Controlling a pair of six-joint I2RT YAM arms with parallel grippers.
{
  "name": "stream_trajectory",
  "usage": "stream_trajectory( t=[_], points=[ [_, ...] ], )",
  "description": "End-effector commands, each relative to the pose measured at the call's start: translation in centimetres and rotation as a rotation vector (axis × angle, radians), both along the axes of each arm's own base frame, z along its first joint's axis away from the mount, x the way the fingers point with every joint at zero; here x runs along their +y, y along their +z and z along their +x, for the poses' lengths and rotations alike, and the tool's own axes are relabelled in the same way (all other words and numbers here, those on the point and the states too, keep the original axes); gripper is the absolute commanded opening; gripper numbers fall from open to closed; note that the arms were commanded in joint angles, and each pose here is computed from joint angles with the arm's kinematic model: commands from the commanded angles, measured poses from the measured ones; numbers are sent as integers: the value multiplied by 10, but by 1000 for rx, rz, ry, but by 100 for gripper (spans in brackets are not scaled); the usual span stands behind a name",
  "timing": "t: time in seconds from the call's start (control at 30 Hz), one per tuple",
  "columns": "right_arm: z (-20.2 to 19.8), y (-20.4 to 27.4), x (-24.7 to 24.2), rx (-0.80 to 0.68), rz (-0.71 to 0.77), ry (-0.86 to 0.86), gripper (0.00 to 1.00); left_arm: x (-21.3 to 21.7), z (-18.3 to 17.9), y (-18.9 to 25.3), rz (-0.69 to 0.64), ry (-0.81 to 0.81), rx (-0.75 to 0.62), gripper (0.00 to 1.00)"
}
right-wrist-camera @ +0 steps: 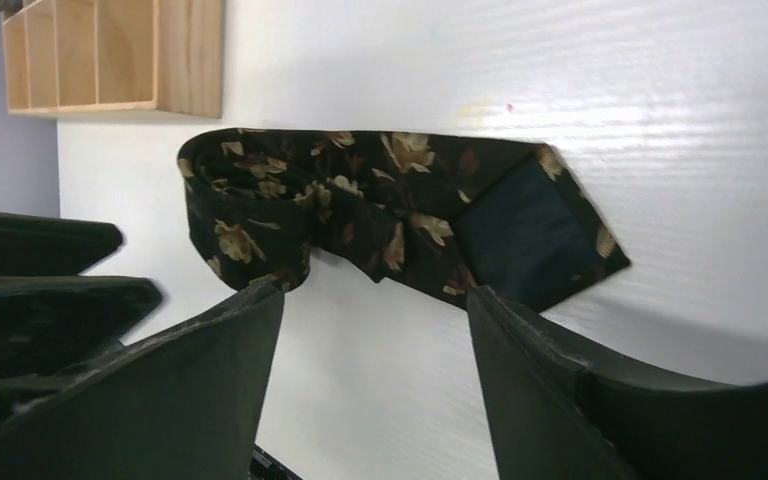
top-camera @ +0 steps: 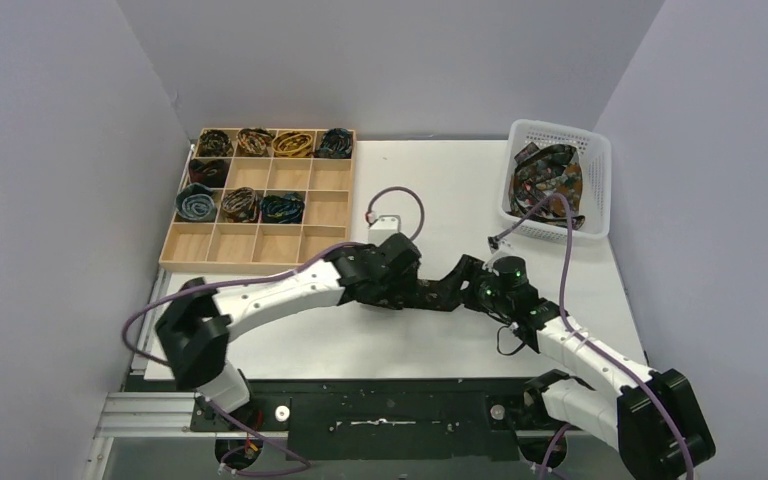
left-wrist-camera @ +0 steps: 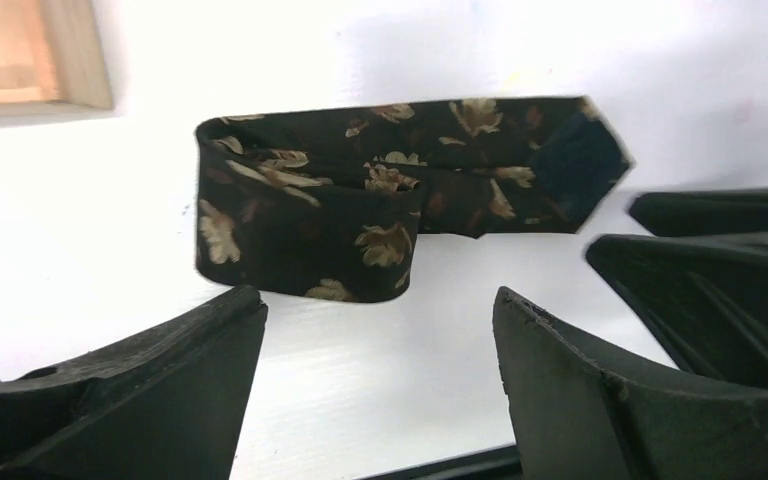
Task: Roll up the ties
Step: Roll the tie at the center of the board.
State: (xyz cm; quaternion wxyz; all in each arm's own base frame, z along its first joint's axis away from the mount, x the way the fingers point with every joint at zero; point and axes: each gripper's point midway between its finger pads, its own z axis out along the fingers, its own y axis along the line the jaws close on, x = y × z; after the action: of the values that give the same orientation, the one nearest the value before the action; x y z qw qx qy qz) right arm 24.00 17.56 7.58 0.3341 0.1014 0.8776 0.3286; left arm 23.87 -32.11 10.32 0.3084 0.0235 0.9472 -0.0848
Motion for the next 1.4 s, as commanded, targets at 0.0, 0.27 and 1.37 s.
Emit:
stream_trajectory(
  t=[0.0,0.27,1.37],
  points=[
    [23,43,23,-201,21,148,73,16,10,52,-225,24,-82,82],
    [38,63,63,-625,-357,581,100,113,8,37,-309,187,-50,84],
    [24,46,143,-832,-457,1175,100,182,-10,-2,-368,284,33,85]
  ],
)
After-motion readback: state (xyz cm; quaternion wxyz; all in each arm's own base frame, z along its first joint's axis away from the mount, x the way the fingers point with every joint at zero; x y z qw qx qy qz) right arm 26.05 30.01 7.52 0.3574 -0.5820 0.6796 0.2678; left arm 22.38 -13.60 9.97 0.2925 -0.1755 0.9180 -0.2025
